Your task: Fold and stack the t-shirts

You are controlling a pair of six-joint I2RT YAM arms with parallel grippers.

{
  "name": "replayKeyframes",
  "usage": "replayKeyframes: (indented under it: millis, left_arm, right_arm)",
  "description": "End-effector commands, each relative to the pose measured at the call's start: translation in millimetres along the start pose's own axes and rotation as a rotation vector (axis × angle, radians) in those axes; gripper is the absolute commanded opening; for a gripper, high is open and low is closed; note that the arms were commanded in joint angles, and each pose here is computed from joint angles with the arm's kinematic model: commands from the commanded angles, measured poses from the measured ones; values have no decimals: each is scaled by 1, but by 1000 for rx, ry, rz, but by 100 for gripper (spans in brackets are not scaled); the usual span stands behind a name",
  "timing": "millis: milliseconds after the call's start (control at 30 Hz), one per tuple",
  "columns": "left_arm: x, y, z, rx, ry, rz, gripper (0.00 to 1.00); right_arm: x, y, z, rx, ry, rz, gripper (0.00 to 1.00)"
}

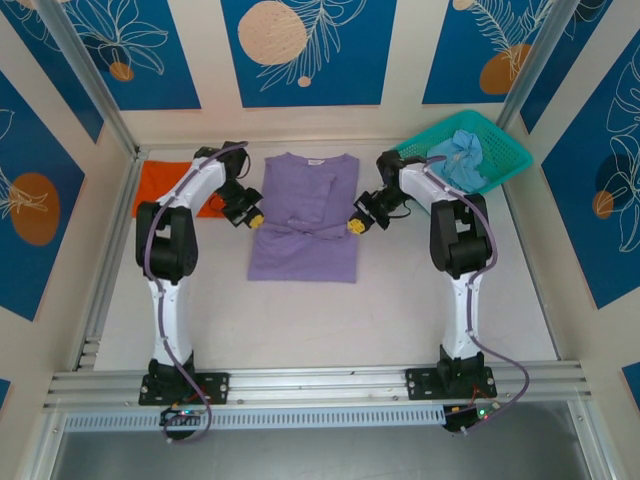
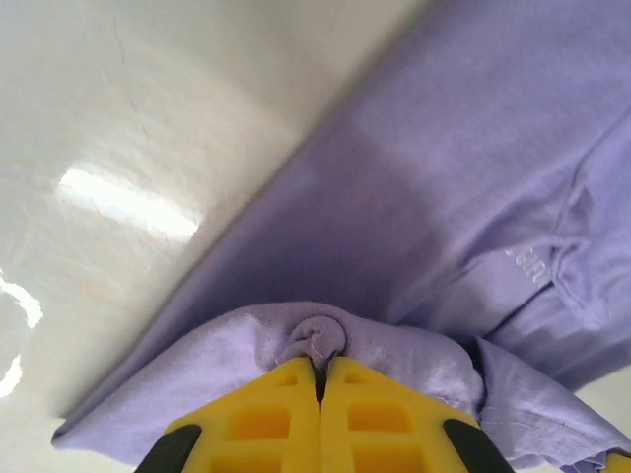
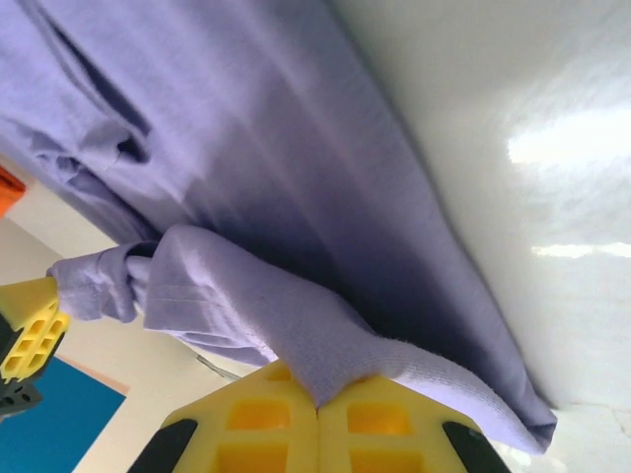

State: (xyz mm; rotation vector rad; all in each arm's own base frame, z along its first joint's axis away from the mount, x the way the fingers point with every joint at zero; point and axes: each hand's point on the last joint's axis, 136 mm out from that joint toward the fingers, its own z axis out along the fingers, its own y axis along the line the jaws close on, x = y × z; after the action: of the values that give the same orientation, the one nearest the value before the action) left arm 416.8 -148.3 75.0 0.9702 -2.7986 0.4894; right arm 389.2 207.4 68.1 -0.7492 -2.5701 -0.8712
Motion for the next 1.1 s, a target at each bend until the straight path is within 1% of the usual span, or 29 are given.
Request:
replayKeyframes:
  millis: [0,33,100,133,233,267,300,367,400,467,500,567,600,633,667,733,800,867,1000,1067]
  left_arm:
    - [-15,-3,-6,-5,-22,-2,10]
    - [-19,-8,-7,10,-27,3,15]
    - [-25,-17,-11,33,-43,18,30]
    - [-30,-23,-18,49,-65,35,41]
    - [-43,-33,-47,91,-162,70,58]
    - [-46,-36,-59,108,-199,81,62]
    - [-46,-38,-70,119,-231,91,64]
    - [-43,-38,-90,123,-290,116,65]
    - [-38,-36,-96,121,-306,129,64]
    - [-23,-34,-100,131,-317,181,50]
    - [-13,-32,-98,130,-315,207,45]
    - [12,-27,-85,143,-279,258,34]
    - [23,-23,-77,152,-253,275,31]
    - [38,-24,-67,182,-220,308,29]
    - [50,-22,-56,196,-189,339,25]
    - [71,-16,-35,173,-147,391,18]
    - [87,-13,-17,145,-115,458,17]
    - [93,-7,2,113,-92,498,16]
    - [82,9,35,47,-101,532,16]
    - [75,24,52,-7,-101,538,16]
  right_arm:
    - [3,0,0,-10,56,56,8]
    - [0,2,-2,-18,55,63,15]
    - [-5,6,-7,-37,47,64,29]
    - [-6,12,-12,-50,34,50,34]
    - [-12,20,-31,-76,-8,49,48]
    - [-12,24,-38,-96,-20,54,49]
    - [-12,26,-43,-112,-29,58,50]
    - [-11,28,-57,-132,-65,48,52]
    - [-8,28,-61,-136,-83,38,53]
    - [5,29,-66,-150,-117,-17,54]
    - [13,29,-65,-160,-126,-52,53]
    - [38,29,-58,-184,-127,-152,47]
    - [49,24,-51,-181,-114,-180,43]
    - [62,23,-44,-192,-94,-217,34]
    - [75,18,-33,-196,-64,-248,27]
    - [93,8,-14,-161,-32,-296,18]
    - [100,-8,7,-102,-4,-282,10]
    - [102,-17,28,-93,35,-258,4]
    - [86,-32,55,-16,3,-218,0]
    - [74,-40,66,10,-26,-184,0]
